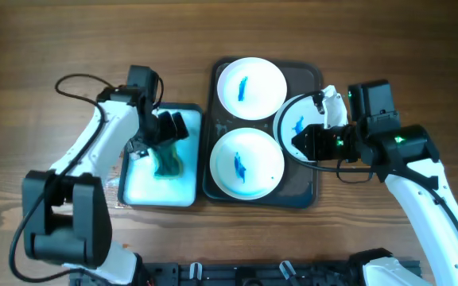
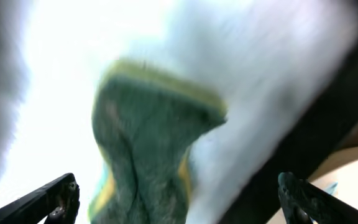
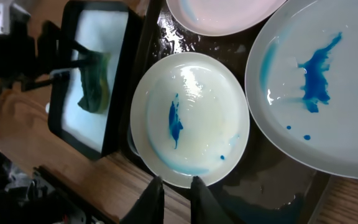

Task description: Clean dirty plates on tray and stack at the side

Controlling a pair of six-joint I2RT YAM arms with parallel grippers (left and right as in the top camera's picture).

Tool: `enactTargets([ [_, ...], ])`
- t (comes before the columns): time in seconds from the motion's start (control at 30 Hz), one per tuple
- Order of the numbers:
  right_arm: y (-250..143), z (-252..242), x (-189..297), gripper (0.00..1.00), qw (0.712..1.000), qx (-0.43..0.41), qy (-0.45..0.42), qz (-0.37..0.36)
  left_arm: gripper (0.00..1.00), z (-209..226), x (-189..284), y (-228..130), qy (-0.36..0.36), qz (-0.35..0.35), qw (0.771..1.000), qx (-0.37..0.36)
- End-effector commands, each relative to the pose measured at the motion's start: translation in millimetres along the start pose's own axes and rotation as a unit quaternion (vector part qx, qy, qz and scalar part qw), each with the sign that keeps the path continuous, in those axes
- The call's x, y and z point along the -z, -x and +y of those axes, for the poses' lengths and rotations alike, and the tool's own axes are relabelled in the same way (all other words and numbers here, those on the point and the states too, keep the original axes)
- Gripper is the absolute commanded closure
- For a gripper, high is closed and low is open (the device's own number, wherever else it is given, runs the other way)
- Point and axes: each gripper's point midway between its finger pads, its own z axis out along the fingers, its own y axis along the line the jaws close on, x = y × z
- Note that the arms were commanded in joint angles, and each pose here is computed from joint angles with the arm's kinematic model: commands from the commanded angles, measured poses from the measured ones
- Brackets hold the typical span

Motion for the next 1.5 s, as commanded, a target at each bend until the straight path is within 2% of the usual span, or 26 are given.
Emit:
enactTargets([
  [0.0,-15,-5,-10,0.8,1.0,-0.015,0.002,0.027,0.2,20,-5,23,0.056,-0.056,0.997,-0.024],
  [0.03,-21,-8,-13,0.84,0.999,-0.02,0.0,0.035,0.3,20,-13,24,0.055,-0.057,0.997,-0.025],
  [0.07,-29,-13,-18,0.86,0.999,-0.025,-0.002,0.045,0.51,20,-27,25,0.049,-0.057,0.997,-0.025],
  [0.13,-37,-18,-24,0.86,0.998,-0.03,-0.004,0.054,0.78,18,-43,21,0.037,-0.047,0.998,-0.025],
  [0.17,-41,-22,-28,0.83,0.998,-0.03,-0.006,0.056,0.96,16,-50,16,0.029,-0.031,0.999,-0.025],
  [0.2,-43,-23,-31,0.73,0.998,-0.014,-0.005,0.057,0.96,15,-50,15,0.028,-0.028,0.999,-0.025],
  [0.27,-48,-28,-35,0.7,0.998,0.006,-0.008,0.061,0.96,13,-33,19,0.027,-0.03,0.999,-0.023],
  [0.3,-49,-30,-36,0.7,0.998,0.005,-0.011,0.062,0.9,10,-21,22,0.025,-0.035,0.999,-0.023],
  [0.33,-49,-32,-37,0.7,0.998,0.004,-0.015,0.061,0.45,7,-6,25,0.022,-0.039,0.999,-0.022],
  [0.37,-48,-35,-38,0.7,0.998,0.004,-0.025,0.057,0.11,4,11,26,0.019,-0.046,0.998,-0.023],
  [0.4,-47,-41,-38,0.69,0.998,-0.002,-0.04,0.054,0.0,2,24,25,0.017,-0.05,0.998,-0.023],
  [0.43,-46,-45,-37,0.65,0.997,-0.008,-0.055,0.051,0.0,3,33,21,0.017,-0.05,0.998,-0.023],
  [0.47,-45,-46,-37,0.6,0.997,-0.005,-0.058,0.05,0.0,5,34,15,0.021,-0.039,0.999,-0.022],
  [0.53,-45,-47,-39,0.6,0.997,-0.005,-0.058,0.051,0.07,7,28,1,0.019,-0.012,1.0,-0.021],
  [0.67,-53,-62,-60,0.61,0.993,-0.032,-0.069,0.093,0.38,12,-15,-16,0.016,-0.009,0.999,-0.037],
  [0.7,-58,-70,-69,0.61,0.989,-0.056,-0.079,0.11,0.47,14,-29,-21,0.013,-0.013,0.999,-0.04],
  [0.73,-62,-75,-78,0.61,0.987,-0.066,-0.082,0.125,0.61,17,-40,-26,0.011,-0.016,0.999,-0.043],
  [0.8,-71,-80,-95,0.6,0.982,-0.07,-0.085,0.155,0.96,21,-48,-31,0.012,-0.015,0.999,-0.044],
  [0.9,-81,-89,-121,0.64,0.973,-0.052,-0.14,0.175,0.96,17,-27,-28,0.01,-0.016,0.999,-0.042],
  [0.93,-79,-97,-126,0.64,0.969,-0.058,-0.175,0.162,0.96,10,-9,-22,0.003,-0.027,0.999,-0.044],
  [1.0,-69,-95,-136,0.66,0.973,-0.052,-0.176,0.14,0.96,-5,33,-10,-0.019,-0.055,0.996,-0.071],
  [1.03,-65,-95,-139,0.71,0.974,-0.058,-0.175,0.13,0.96,-13,53,-7,-0.033,-0.07,0.994,-0.079],
  [1.13,-55,-96,-146,0.96,0.975,-0.092,-0.174,0.104,0.96,-32,100,-7,-0.078,-0.104,0.987,-0.09],
  [1.17,-50,-94,-148,0.96,0.976,-0.1,-0.171,0.092,0.96,-39,103,-11,-0.095,-0.103,0.985,-0.097],
  [1.33,-45,-93,-150,0.96,0.977,-0.103,-0.166,0.082,0.96,-81,87,-33,-0.117,-0.08,0.977,-0.159],
  [1.47,-49,-93,-149,0.96,0.976,-0.105,-0.169,0.09,0.96,-146,17,-61,-0.118,-0.035,0.972,-0.2],
])
